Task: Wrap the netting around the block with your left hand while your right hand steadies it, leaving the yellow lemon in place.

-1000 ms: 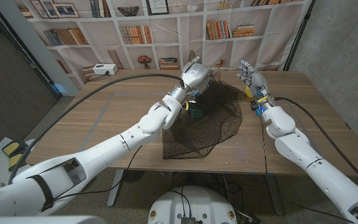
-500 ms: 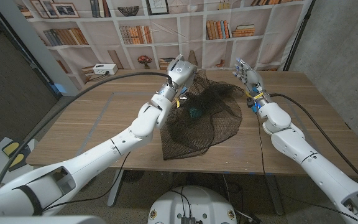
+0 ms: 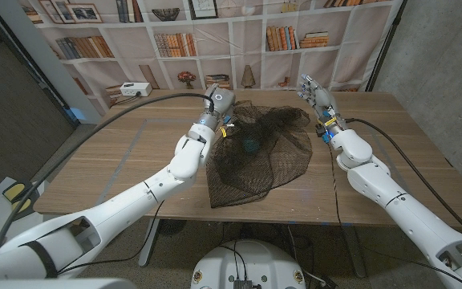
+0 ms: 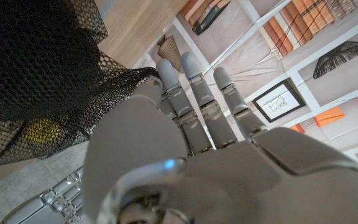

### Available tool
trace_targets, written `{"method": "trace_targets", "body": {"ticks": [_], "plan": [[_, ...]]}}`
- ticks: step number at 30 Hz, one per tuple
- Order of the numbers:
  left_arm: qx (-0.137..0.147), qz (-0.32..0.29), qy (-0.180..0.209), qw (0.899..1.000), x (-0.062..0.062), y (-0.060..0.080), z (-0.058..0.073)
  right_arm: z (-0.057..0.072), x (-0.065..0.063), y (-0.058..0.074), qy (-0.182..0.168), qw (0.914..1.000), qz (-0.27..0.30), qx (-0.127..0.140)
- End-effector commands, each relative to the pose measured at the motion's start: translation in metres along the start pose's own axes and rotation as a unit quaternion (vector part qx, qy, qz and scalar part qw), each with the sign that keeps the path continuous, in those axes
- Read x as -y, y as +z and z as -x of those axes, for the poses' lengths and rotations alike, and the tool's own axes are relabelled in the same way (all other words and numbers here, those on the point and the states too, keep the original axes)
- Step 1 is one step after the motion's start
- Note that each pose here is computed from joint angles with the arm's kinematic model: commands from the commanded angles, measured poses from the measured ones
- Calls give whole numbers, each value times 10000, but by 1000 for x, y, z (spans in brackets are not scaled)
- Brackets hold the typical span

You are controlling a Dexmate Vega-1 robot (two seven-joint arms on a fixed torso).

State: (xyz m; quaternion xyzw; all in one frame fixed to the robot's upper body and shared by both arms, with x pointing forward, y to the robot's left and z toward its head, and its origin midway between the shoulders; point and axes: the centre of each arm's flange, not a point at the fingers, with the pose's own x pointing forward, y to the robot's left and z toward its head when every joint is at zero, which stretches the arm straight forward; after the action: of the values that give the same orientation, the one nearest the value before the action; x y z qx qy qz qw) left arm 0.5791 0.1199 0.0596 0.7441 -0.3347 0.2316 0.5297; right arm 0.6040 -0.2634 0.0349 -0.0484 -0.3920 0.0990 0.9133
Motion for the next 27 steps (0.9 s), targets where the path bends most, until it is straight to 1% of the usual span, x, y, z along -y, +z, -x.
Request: {"method": "trace_targets", "body": {"ticks": [1, 6, 9, 13, 15, 16, 18, 20, 21, 22, 23, 24, 25, 27], "plan": [[-160, -396, -1165, 9923, 31, -9, -10, -5, -2, 0, -17, 10000, 21, -21], [-79, -660, -1439, 9873, 29, -5, -9, -7, -3, 0, -3, 10000, 30, -15], [-65, -763, -1394, 9873, 26, -3, -5, -7, -4, 1, -15, 10000, 34, -11], [-54, -680, -1190, 9905, 25, -4, 1, -6, -5, 2, -6, 10000, 38, -5], [-1, -489, -970, 9941, 22, -6, 6, -6, -6, 2, -4, 10000, 34, 1], [43, -324, -791, 9963, 19, -8, 10, -5, -7, 2, -7, 10000, 33, 0], [244, -73, -476, 9985, 12, -11, 16, -4, -8, 3, -10, 10000, 33, -5], [485, -30, -163, 9987, 3, -13, 22, -2, -9, 3, -29, 10000, 23, -15], [694, -34, 119, 9975, -6, -14, 27, 0, -11, 3, -28, 10000, 20, -15], [709, -26, 133, 9974, -6, -14, 27, 0, -11, 3, -29, 10000, 20, -17], [934, 110, 277, 9952, -14, -16, 32, 2, -13, 3, -41, 10000, 15, -19], [953, 125, 284, 9950, -14, -17, 32, 2, -13, 3, -43, 10000, 16, -22], [1154, 249, 429, 9921, -20, -18, 36, 5, -15, 4, -42, 10000, 11, -17], [1355, 355, 598, 9883, -24, -19, 40, 9, -17, 4, -66, 10000, 11, -19]]}}
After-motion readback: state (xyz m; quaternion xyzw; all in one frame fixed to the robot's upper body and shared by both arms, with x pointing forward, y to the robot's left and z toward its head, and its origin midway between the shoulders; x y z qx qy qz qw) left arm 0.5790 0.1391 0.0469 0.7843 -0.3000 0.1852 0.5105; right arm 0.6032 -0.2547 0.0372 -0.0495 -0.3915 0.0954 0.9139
